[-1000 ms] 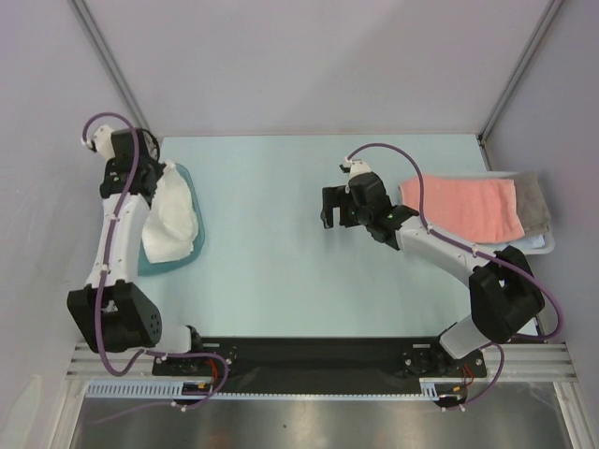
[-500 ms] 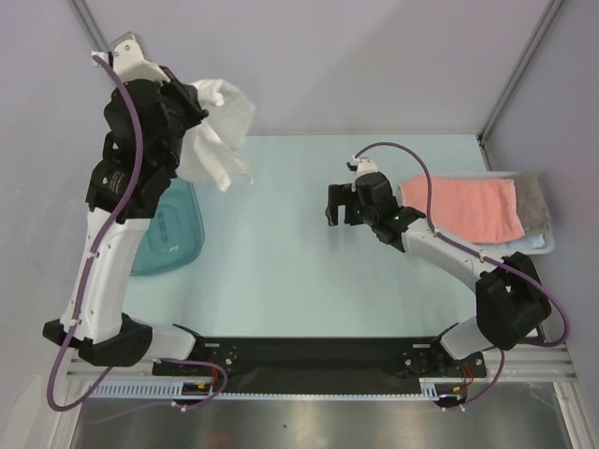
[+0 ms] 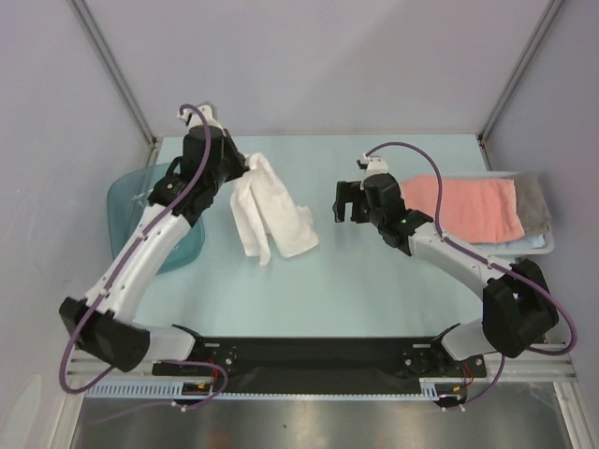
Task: Fold and stack the towels
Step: Move the towel to the center of the board
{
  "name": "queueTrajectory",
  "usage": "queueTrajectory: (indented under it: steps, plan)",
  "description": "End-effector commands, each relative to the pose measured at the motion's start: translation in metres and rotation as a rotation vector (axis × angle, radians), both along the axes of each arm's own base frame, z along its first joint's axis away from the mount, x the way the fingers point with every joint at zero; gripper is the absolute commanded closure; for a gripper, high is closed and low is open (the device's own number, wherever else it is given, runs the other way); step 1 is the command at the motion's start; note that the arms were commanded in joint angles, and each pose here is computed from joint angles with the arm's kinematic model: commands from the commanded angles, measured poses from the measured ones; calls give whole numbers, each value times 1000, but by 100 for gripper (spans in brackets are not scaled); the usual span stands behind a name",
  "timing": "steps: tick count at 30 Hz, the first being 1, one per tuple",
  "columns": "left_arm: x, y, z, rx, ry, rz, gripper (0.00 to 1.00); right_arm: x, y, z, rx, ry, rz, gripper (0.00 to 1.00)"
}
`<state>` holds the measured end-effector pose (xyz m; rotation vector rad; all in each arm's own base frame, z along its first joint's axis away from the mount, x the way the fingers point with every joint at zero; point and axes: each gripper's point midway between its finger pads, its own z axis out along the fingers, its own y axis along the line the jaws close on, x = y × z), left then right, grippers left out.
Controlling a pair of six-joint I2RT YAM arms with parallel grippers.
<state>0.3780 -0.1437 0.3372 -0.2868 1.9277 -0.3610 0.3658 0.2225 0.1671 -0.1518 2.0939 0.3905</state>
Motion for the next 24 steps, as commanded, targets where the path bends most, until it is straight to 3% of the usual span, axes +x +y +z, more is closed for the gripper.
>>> queueTrajectory:
  steps: [1,3,4,6,7,10,13,14,20,24]
  plan:
    - [38,-1,-45,-135,64,-46,100,8,5,-1,15,-21,4,0]
    - [63,3,-88,-109,148,-45,91,8,9,-9,17,1,17,0]
    - [65,-4,-98,-121,178,-84,82,8,12,-11,18,7,25,0]
    - [70,-6,-112,-112,217,-94,73,5,19,-14,19,18,55,0]
    - [70,-3,-113,-101,215,-81,61,3,23,-14,17,16,65,0]
    - [57,11,-110,-65,205,-35,50,-10,46,-11,36,21,116,0]
    - [30,34,-113,-34,240,60,52,-37,84,-16,49,42,188,1]
    - [15,39,-135,-31,291,78,53,-44,90,-22,47,57,190,2]
    - [-46,61,-165,-97,315,199,54,-93,146,-44,149,97,247,23]
    - [-73,72,-206,-47,384,234,54,-101,172,-51,195,85,253,28]
